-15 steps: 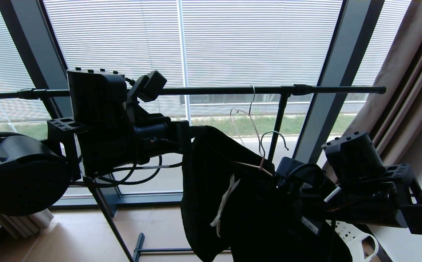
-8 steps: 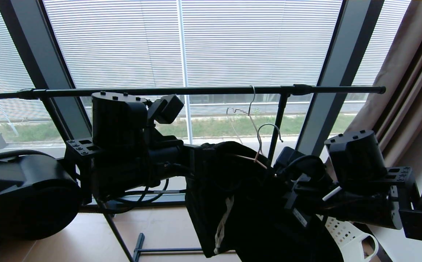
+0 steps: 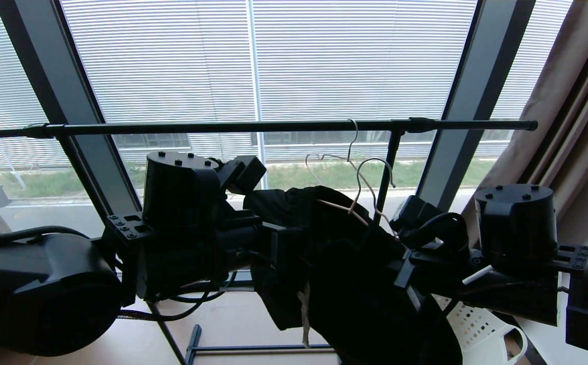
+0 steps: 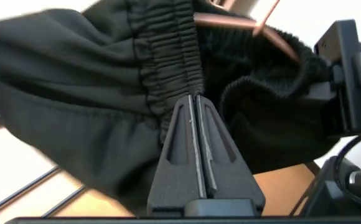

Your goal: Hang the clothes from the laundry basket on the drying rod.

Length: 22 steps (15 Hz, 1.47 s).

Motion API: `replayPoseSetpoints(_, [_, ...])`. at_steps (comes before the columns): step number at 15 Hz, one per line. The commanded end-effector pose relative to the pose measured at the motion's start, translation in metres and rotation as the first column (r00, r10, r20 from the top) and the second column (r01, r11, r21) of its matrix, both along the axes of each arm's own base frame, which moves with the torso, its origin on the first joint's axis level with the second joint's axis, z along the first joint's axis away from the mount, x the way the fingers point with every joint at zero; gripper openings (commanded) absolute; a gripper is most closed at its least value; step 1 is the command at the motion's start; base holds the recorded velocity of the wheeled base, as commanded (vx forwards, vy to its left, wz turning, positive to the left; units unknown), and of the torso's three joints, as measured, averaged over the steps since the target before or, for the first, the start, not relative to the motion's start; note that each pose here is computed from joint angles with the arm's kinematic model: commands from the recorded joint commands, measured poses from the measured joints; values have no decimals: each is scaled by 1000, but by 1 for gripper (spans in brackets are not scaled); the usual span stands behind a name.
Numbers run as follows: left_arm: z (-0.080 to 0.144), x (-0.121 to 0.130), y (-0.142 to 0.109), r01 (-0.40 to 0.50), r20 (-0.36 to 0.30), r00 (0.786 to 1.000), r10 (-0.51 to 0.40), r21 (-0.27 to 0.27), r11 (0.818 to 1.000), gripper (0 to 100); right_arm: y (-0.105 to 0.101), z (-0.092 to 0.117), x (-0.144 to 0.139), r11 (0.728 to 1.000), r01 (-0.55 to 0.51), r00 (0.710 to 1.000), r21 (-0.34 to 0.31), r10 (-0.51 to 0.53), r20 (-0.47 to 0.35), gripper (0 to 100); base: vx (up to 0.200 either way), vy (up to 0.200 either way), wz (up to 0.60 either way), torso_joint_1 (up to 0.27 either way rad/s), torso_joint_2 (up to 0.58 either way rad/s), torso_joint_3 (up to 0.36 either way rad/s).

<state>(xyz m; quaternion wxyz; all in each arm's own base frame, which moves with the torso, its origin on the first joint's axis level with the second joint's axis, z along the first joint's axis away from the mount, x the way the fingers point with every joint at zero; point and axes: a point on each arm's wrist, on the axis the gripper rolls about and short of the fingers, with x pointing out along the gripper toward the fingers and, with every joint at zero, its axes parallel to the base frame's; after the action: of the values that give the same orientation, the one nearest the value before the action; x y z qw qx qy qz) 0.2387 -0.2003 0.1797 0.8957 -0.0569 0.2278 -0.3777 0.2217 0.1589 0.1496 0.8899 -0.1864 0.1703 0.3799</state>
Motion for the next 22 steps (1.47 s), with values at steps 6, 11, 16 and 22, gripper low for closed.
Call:
replayPoseSetpoints(6, [-13, -9, 1, 28, -22, 999, -27, 43, 999, 0, 1, -12, 2, 993, -53, 998, 109, 49, 37, 0, 0, 0, 0, 0, 0, 0])
replayPoseSetpoints(11, [-22, -12, 3, 55, 23, 998, -58, 89, 994, 0, 0, -12, 0, 988, -75, 996, 132, 68, 59, 0, 0, 0, 0, 0, 0, 0])
replayPoseSetpoints(16, [-22, -11, 3, 52, 36, 998, -54, 75, 996, 100, -1, -12, -1, 984, -93, 993, 153, 80, 85, 0, 0, 0, 0, 0, 0, 0])
replayPoseSetpoints(22, [-11, -13, 5, 45, 92, 995, -48, 32, 998, 100, -1, -13, -2, 984, -94, 993, 152, 82, 84, 0, 0, 0, 0, 0, 0, 0])
